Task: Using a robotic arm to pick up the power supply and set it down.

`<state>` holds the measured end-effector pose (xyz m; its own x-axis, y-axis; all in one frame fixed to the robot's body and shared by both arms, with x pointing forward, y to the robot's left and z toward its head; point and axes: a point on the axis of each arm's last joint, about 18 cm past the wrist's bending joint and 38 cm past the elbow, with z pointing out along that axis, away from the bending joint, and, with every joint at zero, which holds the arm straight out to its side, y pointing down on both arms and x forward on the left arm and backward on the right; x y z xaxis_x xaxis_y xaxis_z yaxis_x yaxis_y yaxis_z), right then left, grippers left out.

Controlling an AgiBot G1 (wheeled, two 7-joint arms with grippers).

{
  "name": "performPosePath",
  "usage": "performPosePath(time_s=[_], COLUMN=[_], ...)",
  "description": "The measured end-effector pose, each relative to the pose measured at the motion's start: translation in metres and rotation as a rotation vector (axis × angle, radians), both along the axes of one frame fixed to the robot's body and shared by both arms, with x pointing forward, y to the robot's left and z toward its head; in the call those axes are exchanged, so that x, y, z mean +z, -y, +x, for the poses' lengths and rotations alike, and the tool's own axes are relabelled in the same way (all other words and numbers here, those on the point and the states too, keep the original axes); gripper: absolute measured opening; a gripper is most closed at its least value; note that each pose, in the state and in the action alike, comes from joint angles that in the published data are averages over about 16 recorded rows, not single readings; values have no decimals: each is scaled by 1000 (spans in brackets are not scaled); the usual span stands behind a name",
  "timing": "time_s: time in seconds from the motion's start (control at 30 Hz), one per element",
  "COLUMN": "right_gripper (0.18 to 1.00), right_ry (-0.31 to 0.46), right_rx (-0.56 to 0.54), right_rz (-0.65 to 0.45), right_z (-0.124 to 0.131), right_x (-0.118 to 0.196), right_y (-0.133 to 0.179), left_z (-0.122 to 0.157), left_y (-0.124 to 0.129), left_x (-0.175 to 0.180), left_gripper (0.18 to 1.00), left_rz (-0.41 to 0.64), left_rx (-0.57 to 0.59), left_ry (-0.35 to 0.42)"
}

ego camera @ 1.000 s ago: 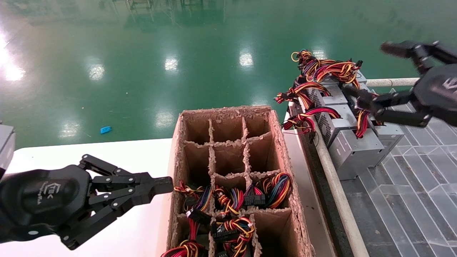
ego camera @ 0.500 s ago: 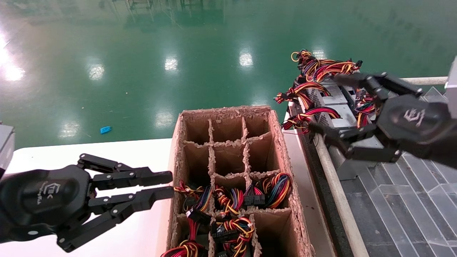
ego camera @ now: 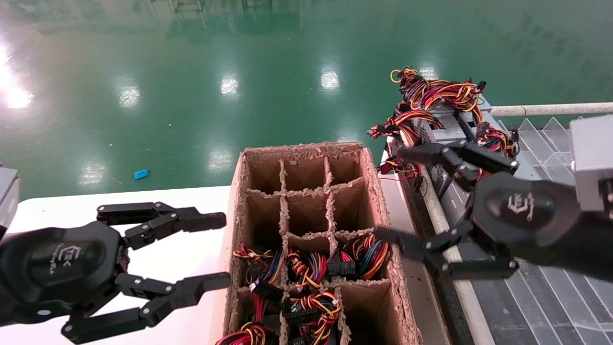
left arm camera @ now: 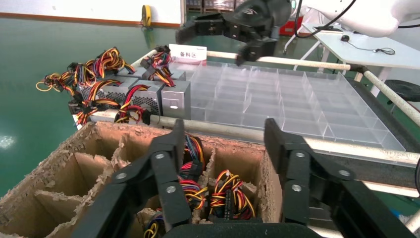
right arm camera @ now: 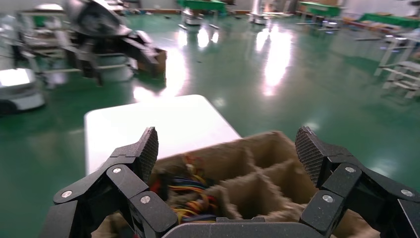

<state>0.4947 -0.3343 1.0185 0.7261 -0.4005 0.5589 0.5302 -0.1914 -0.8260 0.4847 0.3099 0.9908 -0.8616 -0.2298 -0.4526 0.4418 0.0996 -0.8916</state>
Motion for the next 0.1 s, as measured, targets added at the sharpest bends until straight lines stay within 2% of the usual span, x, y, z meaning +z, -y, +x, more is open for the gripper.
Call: performPosePath(time_s=[0.1], right_gripper=[1000], right_ry=[-11], right_rx=[23], right_rz=[-4], right_z=[-2], right_x=[-2], right_y=[-3], left_z=[0], left_y=[0], left_x=[0], left_gripper=[496], left_rz=[0], left_rx=[0], left_ry=[0])
